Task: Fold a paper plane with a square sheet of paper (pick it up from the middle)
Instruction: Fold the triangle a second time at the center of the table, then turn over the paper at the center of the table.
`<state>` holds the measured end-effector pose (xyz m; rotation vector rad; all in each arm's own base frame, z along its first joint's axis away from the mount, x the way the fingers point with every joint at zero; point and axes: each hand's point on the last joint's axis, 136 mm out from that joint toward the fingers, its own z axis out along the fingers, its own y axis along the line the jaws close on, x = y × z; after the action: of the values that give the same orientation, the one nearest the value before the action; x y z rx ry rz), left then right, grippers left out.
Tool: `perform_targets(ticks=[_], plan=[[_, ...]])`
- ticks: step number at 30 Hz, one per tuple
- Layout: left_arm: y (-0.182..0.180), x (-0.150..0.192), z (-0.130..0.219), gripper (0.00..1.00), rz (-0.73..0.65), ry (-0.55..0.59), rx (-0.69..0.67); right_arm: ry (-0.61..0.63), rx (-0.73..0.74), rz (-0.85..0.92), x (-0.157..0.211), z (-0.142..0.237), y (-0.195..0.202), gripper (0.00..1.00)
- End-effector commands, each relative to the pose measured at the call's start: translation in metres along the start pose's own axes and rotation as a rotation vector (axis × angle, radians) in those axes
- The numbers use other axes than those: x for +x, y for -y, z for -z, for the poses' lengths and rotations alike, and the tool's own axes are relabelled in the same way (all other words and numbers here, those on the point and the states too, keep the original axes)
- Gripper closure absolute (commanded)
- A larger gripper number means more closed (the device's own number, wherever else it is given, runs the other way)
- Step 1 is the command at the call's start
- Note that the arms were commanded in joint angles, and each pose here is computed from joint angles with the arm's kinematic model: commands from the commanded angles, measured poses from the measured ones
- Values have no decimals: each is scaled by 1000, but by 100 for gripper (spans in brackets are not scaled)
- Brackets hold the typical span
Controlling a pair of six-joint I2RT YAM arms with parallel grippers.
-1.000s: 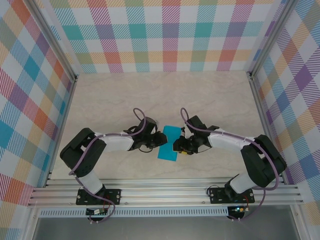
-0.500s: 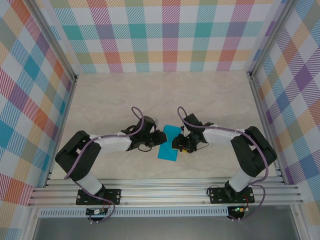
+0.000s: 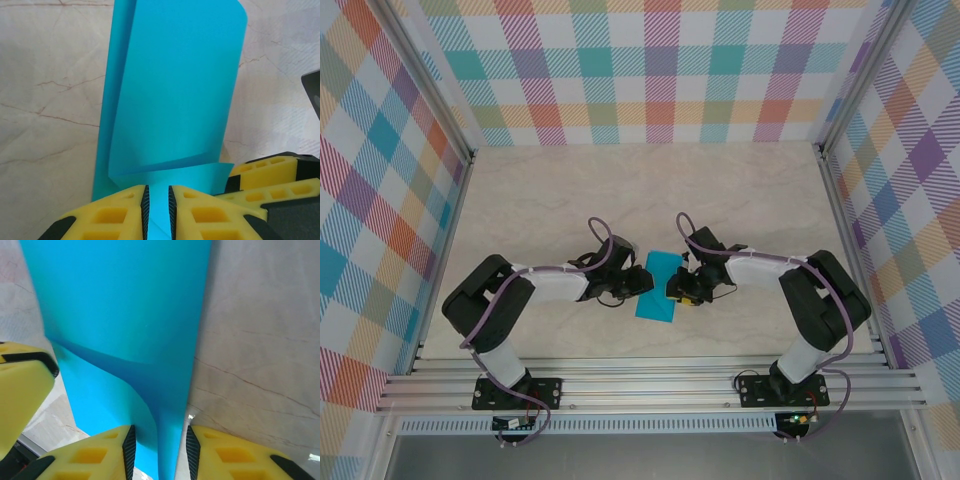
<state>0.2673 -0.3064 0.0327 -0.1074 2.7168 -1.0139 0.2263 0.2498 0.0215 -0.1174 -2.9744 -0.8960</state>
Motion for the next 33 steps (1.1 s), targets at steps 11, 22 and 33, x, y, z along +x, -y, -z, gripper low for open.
perform_targets(ticks=[11,22,33], plan=[[-6,9,-6,81,-13,-37,-42,12,-74,36,-6,-4,-20,63],[-5,5,-3,82,-5,-17,-48,26,-123,65,1,1,-23,67],[5,1,7,82,5,18,-13,42,-113,89,1,6,-22,87]])
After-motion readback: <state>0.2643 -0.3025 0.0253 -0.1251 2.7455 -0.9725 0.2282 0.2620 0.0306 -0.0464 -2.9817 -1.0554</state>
